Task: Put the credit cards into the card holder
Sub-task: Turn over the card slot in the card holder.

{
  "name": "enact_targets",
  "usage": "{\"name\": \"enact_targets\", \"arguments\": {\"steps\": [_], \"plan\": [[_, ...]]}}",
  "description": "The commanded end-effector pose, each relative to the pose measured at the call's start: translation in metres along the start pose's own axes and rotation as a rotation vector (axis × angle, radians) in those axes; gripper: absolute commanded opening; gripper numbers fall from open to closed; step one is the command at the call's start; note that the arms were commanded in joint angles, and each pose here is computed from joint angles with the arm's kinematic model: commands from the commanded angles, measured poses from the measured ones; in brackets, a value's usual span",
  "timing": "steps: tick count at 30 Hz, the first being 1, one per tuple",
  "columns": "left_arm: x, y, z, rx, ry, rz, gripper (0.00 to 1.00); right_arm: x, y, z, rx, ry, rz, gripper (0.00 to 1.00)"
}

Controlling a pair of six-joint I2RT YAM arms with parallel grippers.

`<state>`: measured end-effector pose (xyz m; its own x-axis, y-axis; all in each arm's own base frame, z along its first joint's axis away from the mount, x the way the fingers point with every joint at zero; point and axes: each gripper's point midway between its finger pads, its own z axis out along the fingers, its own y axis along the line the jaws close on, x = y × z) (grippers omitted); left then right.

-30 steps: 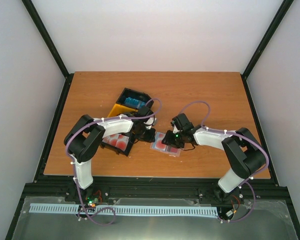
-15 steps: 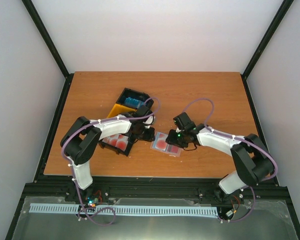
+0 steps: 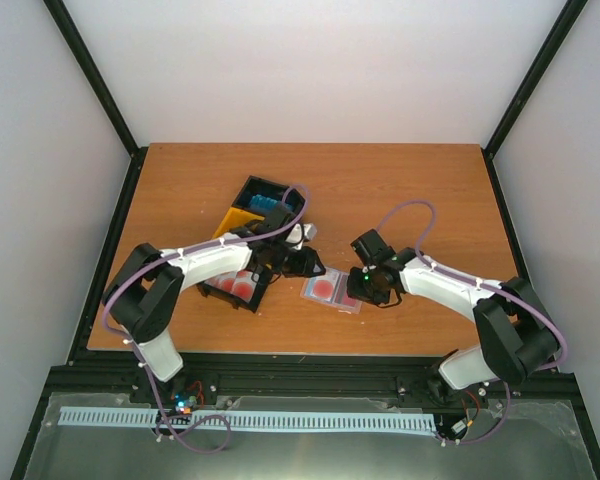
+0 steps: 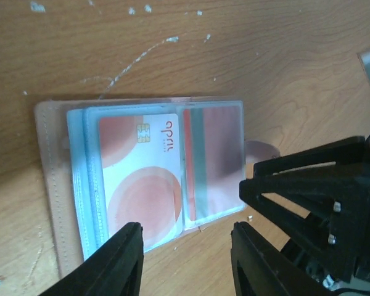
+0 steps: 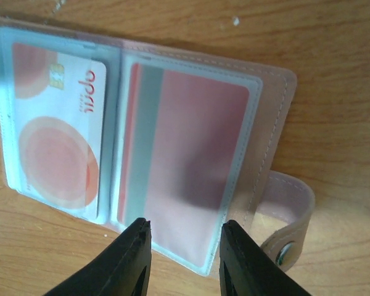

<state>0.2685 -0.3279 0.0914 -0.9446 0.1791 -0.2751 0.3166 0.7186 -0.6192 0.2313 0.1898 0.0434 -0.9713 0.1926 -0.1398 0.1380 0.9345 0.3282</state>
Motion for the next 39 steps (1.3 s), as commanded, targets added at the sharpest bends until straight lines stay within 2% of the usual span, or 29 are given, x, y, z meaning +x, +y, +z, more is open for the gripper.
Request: {"name": "enact_targets", "arguments": {"steps": [1, 9, 11, 15, 20, 31, 39], "plan": [[0.002, -0.003, 0.015, 0.058, 0.01, -0.085, 0.41, 0.014, -0.005, 0.004, 0.005, 0.045, -0.053, 0.32], [0.003, 0.03, 0.033, -0.065, -0.007, -0.172, 0.38, 0.019, -0.015, 0.012, 0.023, 0.054, -0.095, 0.32], [0.005, 0.034, 0.036, -0.072, -0.001, -0.176, 0.38, 0.02, -0.016, 0.016, 0.022, 0.058, -0.104, 0.33], [0.012, 0.038, 0.044, -0.068, 0.035, -0.195, 0.3, 0.023, -0.015, 0.02, 0.003, 0.061, -0.116, 0.33], [0.016, 0.041, 0.045, -0.079, 0.052, -0.203, 0.29, 0.022, -0.013, 0.023, -0.014, 0.06, -0.124, 0.33], [0.022, 0.018, 0.043, 0.035, 0.12, -0.212, 0.29, 0.021, -0.009, 0.026, -0.03, 0.059, -0.121, 0.33], [0.016, 0.001, 0.042, 0.116, 0.122, -0.226, 0.29, 0.021, -0.008, 0.026, -0.038, 0.055, -0.119, 0.33]]}}
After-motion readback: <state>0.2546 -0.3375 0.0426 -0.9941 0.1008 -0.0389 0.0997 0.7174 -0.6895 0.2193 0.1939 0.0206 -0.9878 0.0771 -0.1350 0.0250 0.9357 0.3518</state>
